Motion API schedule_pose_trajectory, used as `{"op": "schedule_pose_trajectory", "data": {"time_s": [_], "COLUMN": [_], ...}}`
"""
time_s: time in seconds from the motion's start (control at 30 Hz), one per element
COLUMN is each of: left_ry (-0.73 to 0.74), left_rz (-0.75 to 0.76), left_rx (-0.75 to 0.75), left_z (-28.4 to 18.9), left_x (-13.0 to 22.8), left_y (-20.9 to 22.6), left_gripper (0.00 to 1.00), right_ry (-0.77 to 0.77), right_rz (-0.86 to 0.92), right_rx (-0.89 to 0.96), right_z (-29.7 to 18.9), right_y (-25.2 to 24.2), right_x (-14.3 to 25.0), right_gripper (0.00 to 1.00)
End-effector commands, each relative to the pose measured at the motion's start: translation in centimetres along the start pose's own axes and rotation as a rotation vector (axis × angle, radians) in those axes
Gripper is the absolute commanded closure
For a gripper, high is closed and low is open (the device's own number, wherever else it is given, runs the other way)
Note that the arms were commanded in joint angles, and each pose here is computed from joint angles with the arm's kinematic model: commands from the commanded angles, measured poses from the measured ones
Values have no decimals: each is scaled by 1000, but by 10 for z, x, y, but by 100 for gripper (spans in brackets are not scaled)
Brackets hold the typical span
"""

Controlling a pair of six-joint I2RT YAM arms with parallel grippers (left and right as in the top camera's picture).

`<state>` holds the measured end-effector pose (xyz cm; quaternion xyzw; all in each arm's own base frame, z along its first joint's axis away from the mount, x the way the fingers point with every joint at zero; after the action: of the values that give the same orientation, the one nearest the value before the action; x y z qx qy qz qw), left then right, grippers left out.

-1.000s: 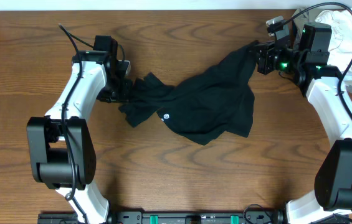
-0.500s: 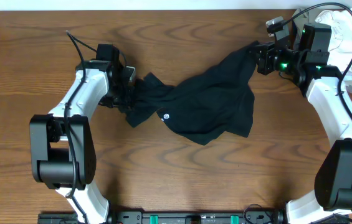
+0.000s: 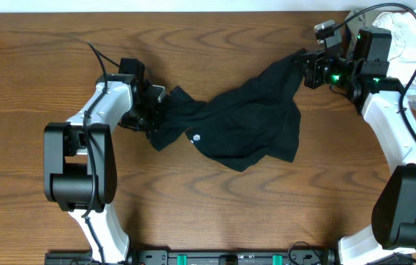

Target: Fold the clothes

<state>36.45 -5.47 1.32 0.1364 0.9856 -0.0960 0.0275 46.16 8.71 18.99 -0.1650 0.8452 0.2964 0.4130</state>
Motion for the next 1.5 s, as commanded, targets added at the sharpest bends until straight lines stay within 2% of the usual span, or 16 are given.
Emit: {"op": "schedule_pose_trajectory", "data": {"time_s": [0.0,0.23,0.43,0.63,0.93,1.17,1.3,1.47], "left_ry": [-26,-183,-328,-448,-579,-523,-385,-202], "left_rz": [7,38,16,13,-198,-332,-453,-503], "left_rx": [24,-41,-193,-302,-495,-465,-407,-257], "left_z": [-11,-90,-166,-216,-259,-251,-227,-194], "left_x": [-5,-27,-15,-3,4,25,54,85], "left_y": [-5,-11,-8,-7,21,20,13,-12], "left_gripper": [94,94,94,94,94,94,94,94], "right_ry": [-20,-19,-19,-17,-26,-10,-5,2], "right_rz": [-39,-38,-38,-34,-8,7,11,12], "right_rx": [-8,-8,-8,3,35,34,35,39], "right_z": [-5,-5,-5,-6,-14,-14,-14,-14], "right_y": [9,9,9,6,-8,-8,-8,-9], "right_x": [-10,-10,-10,-9,-10,-5,-4,-3], "right_gripper": [99,99,99,99,99,99,99,99]}}
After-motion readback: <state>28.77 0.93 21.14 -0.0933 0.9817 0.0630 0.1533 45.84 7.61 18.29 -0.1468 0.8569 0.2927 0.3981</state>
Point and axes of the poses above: each gripper's point midway between its finger pads, its own z axis out along the fingers, its own y axis along the line the jaws close on, x = y × z, the point moved 1 cm from there along -z, back along the fingers, and after that the axes turned 1 degree about z, right-handed, at the moved point
